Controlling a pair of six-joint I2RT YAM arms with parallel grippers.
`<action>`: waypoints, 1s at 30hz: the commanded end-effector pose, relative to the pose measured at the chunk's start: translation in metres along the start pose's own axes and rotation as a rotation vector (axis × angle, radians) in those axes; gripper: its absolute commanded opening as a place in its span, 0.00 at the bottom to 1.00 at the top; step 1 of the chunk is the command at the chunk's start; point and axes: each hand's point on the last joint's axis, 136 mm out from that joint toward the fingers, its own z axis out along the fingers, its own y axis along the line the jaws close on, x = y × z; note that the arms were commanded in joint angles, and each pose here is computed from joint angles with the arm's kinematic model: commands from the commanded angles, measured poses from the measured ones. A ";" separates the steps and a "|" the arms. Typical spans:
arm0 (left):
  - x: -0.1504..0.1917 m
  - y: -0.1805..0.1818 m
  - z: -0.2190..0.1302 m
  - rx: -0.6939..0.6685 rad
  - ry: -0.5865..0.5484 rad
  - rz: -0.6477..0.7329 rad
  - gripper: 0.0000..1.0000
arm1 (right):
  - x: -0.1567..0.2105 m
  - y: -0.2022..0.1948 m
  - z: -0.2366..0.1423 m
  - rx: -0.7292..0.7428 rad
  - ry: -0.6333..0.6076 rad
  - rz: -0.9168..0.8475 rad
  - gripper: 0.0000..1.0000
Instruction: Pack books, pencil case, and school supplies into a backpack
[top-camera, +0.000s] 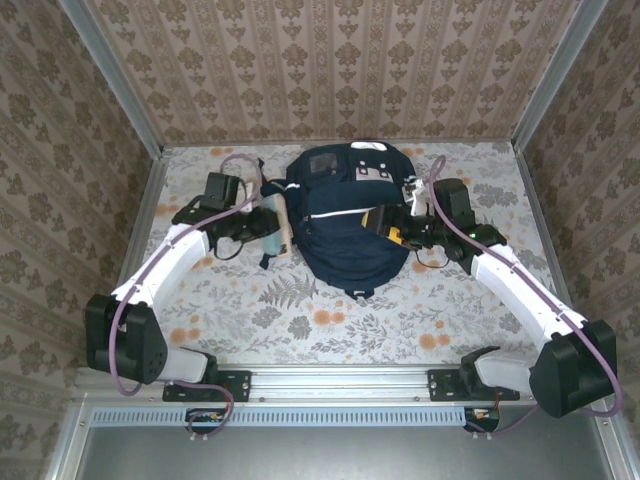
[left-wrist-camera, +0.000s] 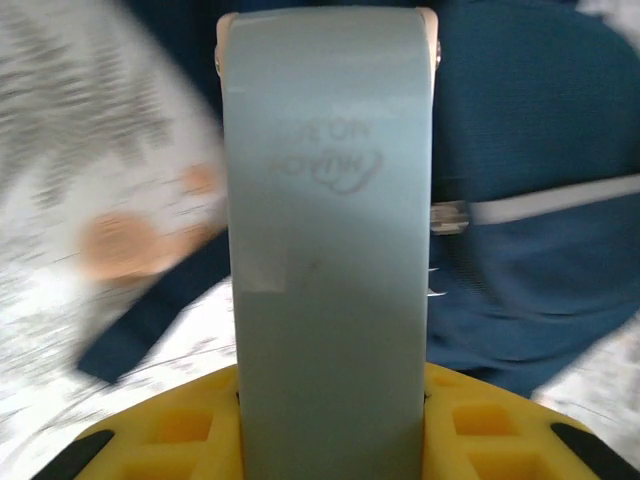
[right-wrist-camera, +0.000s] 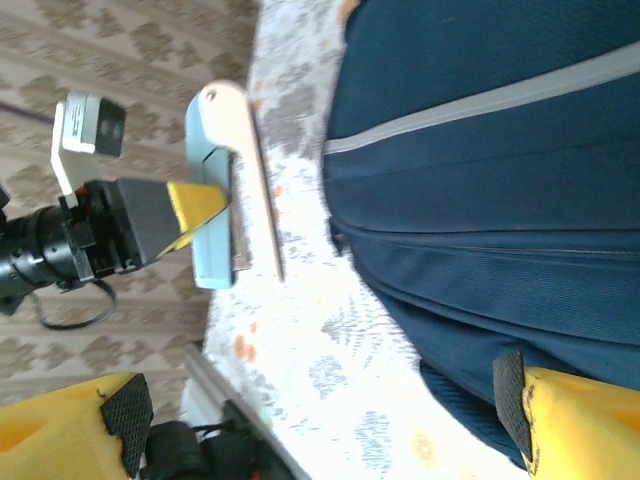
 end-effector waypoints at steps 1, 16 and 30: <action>-0.024 -0.076 -0.002 0.264 -0.038 0.006 0.19 | -0.005 0.040 0.004 -0.195 0.038 -0.027 0.94; -0.031 -0.183 -0.001 0.673 0.067 0.007 0.18 | -0.026 0.064 0.023 -0.316 0.124 -0.022 0.80; -0.026 -0.192 -0.007 0.747 0.103 0.018 0.17 | -0.035 0.073 0.030 -0.420 0.146 0.011 0.71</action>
